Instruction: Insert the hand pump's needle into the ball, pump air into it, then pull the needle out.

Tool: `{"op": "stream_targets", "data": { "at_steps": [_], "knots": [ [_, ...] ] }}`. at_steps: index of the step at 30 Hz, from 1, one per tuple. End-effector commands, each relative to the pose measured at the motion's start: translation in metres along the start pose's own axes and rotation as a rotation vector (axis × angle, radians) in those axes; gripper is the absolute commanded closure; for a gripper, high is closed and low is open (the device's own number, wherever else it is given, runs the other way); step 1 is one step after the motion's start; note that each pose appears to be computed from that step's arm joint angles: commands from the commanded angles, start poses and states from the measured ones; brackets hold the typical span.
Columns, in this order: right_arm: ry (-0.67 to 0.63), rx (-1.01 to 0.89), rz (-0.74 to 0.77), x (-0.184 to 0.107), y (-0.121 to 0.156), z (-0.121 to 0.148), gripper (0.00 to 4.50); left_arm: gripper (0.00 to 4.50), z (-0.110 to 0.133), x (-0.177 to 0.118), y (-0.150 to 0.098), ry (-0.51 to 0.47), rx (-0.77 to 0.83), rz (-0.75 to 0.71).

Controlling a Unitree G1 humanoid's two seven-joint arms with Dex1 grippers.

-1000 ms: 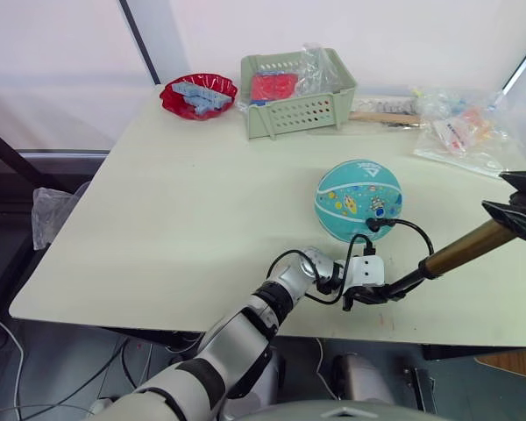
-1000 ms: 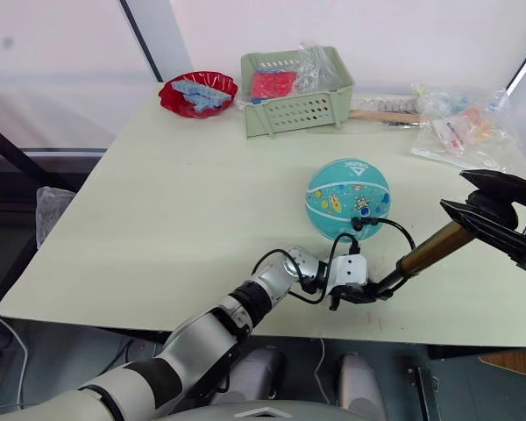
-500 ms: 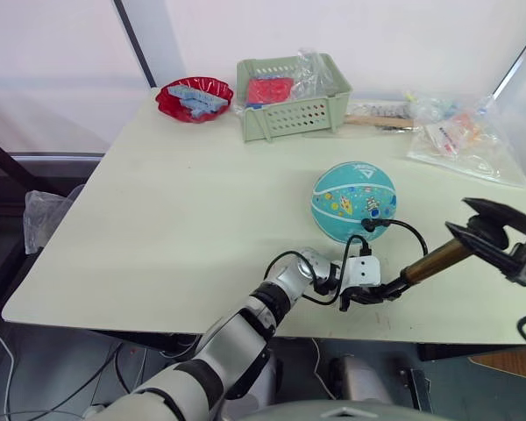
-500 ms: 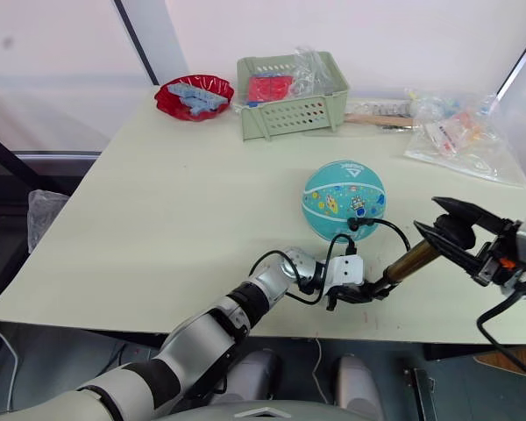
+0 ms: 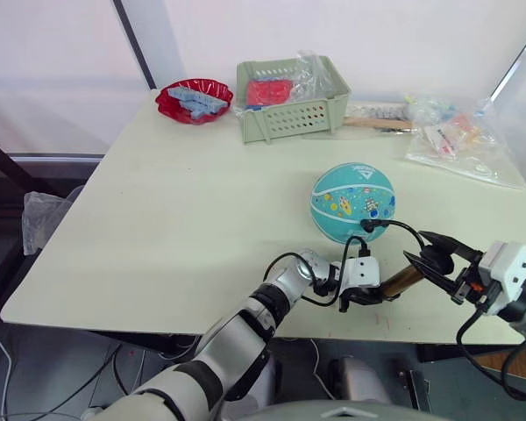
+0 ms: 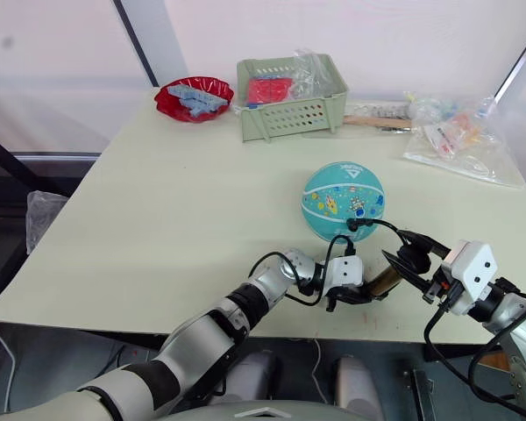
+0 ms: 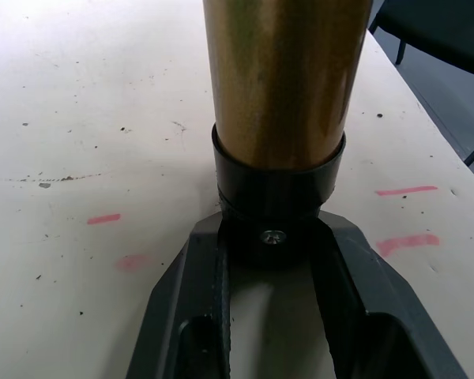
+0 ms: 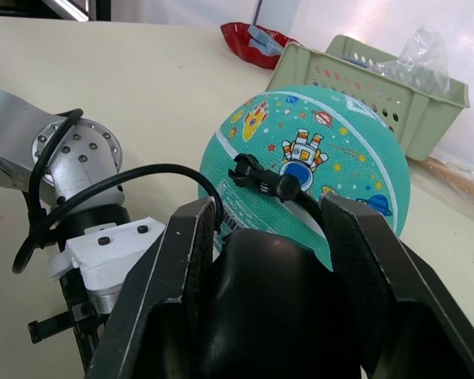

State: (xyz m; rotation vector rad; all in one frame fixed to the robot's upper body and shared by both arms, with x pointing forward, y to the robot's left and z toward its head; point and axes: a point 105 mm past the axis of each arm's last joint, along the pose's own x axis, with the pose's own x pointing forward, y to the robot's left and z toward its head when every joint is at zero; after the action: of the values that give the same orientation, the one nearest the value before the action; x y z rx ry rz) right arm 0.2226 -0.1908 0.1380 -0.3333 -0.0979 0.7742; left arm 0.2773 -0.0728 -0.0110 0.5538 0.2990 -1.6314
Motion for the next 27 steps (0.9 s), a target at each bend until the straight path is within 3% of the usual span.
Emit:
{"op": "stream_targets", "data": {
  "at_steps": [1,10,14,19,27],
  "knots": [
    [0.007,0.007,0.026,-0.002,-0.003,0.01,2.88,3.54,-0.07,-0.011,-0.025,0.237,-0.161,-0.04],
    [-0.101,-0.026,0.075,-0.007,-0.017,0.08,2.88,3.54,-0.068,-0.009,-0.025,0.234,-0.159,-0.048],
    [-0.096,-0.036,0.079,-0.013,-0.022,0.095,2.88,3.54,-0.067,-0.009,-0.025,0.233,-0.158,-0.049],
    [-0.11,-0.113,0.054,-0.031,-0.04,0.137,2.88,3.54,-0.067,-0.008,-0.025,0.235,-0.15,-0.056],
    [-0.106,-0.131,0.063,-0.035,-0.042,0.165,2.89,3.54,-0.064,-0.006,-0.026,0.232,-0.142,-0.064]
  ]
}}
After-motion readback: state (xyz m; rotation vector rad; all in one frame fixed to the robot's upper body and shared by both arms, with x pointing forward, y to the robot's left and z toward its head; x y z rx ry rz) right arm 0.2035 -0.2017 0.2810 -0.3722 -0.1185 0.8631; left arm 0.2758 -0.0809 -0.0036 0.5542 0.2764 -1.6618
